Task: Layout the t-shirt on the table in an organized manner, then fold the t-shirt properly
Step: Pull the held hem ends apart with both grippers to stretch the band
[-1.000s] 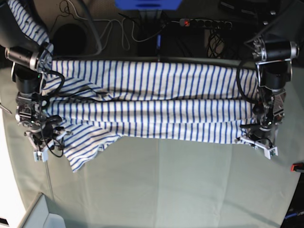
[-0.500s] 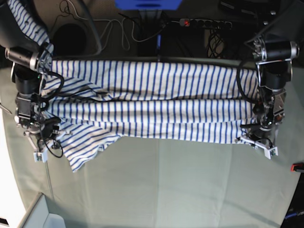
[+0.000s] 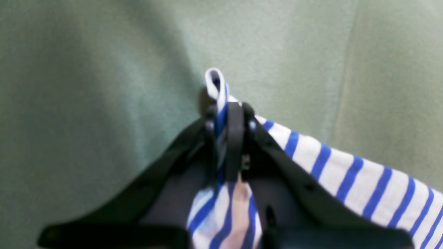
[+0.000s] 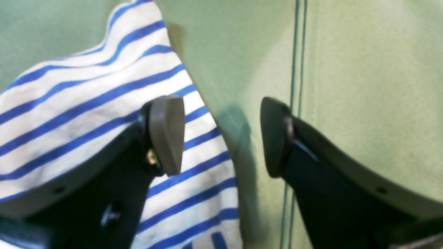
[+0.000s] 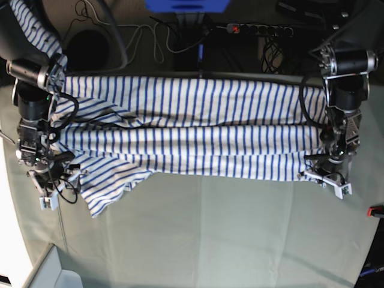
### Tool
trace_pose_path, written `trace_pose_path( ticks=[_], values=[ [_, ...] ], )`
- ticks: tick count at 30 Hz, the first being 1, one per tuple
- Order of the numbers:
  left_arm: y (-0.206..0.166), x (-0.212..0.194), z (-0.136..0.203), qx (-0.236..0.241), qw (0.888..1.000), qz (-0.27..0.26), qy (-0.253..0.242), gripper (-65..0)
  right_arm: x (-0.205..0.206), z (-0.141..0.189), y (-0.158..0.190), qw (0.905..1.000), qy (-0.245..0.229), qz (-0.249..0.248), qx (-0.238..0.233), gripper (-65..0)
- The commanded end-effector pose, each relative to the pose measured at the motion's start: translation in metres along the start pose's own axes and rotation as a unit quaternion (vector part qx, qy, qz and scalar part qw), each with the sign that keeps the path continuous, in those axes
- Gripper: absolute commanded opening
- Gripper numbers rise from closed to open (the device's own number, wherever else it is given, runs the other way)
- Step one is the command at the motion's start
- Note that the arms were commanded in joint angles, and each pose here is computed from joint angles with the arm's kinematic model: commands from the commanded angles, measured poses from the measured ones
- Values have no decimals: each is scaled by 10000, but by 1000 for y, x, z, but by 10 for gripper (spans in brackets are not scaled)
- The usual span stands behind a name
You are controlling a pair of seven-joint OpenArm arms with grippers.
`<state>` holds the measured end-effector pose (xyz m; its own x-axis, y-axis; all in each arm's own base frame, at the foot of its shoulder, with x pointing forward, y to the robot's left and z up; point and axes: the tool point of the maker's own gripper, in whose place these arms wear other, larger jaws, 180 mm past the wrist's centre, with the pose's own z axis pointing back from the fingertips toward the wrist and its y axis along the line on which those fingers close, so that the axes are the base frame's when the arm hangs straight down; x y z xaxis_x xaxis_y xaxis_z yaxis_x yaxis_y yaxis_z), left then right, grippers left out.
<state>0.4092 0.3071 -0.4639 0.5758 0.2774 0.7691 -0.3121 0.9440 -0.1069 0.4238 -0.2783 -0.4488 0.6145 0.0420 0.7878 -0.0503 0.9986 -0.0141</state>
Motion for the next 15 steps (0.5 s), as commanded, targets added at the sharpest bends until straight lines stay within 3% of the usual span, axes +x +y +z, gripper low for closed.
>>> trace_pose_path(
  ticks=[1, 4, 10, 12, 15],
  values=[
    [8, 16, 0, 109, 9998, -61, -135, -650, 18, 0, -7, 9998, -211, -11, -23, -299],
    [8, 17, 0, 108, 9998, -54, -136, -650, -2, -3, -2, 9999, 45, -143, 59, -299],
    [8, 16, 0, 111, 9998, -76, -134, -650, -8, -3, -1, 9998, 103, -154, 66, -318],
    [8, 16, 0, 111, 9998, -76, -134, -650, -8, -3, -1, 9998, 103, -154, 66, -387],
    [8, 17, 0, 109, 9998, -75, -133, -650, -6, -3, -2, 9998, 88, -153, 66, -568]
  ],
)
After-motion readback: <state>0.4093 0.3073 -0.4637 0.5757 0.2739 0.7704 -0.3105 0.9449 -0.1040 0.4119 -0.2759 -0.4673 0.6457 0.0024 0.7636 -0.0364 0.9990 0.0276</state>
